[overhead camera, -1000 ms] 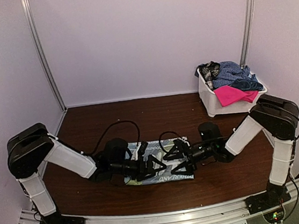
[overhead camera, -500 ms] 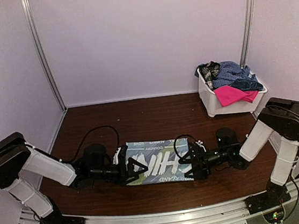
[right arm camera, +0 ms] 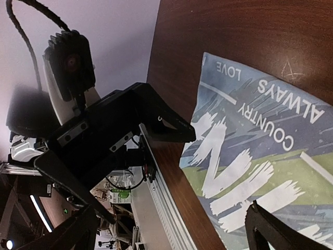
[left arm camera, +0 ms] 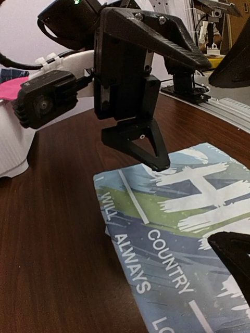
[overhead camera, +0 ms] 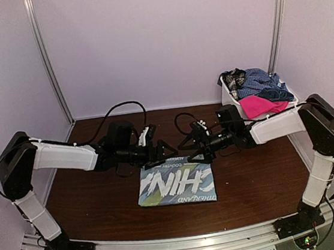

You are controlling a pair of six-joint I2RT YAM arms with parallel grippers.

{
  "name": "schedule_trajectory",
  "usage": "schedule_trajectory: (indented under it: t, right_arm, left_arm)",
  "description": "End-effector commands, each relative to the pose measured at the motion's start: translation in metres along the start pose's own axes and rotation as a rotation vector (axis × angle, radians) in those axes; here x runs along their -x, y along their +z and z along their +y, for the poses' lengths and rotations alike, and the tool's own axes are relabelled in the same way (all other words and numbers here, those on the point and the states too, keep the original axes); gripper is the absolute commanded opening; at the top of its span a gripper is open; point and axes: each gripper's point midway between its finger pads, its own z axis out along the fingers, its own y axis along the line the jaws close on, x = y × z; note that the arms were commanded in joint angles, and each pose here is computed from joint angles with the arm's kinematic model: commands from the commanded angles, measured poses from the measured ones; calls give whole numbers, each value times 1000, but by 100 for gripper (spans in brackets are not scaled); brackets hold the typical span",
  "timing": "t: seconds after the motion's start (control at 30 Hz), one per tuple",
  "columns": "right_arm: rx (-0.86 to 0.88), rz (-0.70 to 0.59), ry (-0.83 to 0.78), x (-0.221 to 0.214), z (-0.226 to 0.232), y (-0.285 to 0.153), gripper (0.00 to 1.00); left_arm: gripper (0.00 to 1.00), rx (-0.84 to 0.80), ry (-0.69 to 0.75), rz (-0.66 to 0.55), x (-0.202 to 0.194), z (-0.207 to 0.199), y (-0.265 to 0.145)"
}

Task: Fold and stack the mixed laundry pile
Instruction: Smooth out the square-folded T-shirt at the center of the board.

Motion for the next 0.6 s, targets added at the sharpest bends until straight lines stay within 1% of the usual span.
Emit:
schedule_trajectory:
  t: [0.0,0.13,0.33,0.4,0.47,0.57]
  right_arm:
    - [-29,1,27,25,-29,20,100]
    - [-56,-20,59,45,-63,23,100]
    - [-99,-73,138,53,-113,-5,99]
    - [-102,-84,146,54,-116,-14,98]
    - [-94,-98,133,58,-104,-24,98]
    - [-103,-118,86,62,-77,-41,98]
  left_arm:
    - [98,32,-5,16,12,39,19]
    - [98,75,-56,-25,24,78,16]
    - [98,150,-124,-45,22,126,-5]
    - [98,165,-127,-54,24,132,-15]
    - [98,175,-99,-71,29,127,-26]
    - [98,233,67,-102,46,104,-48]
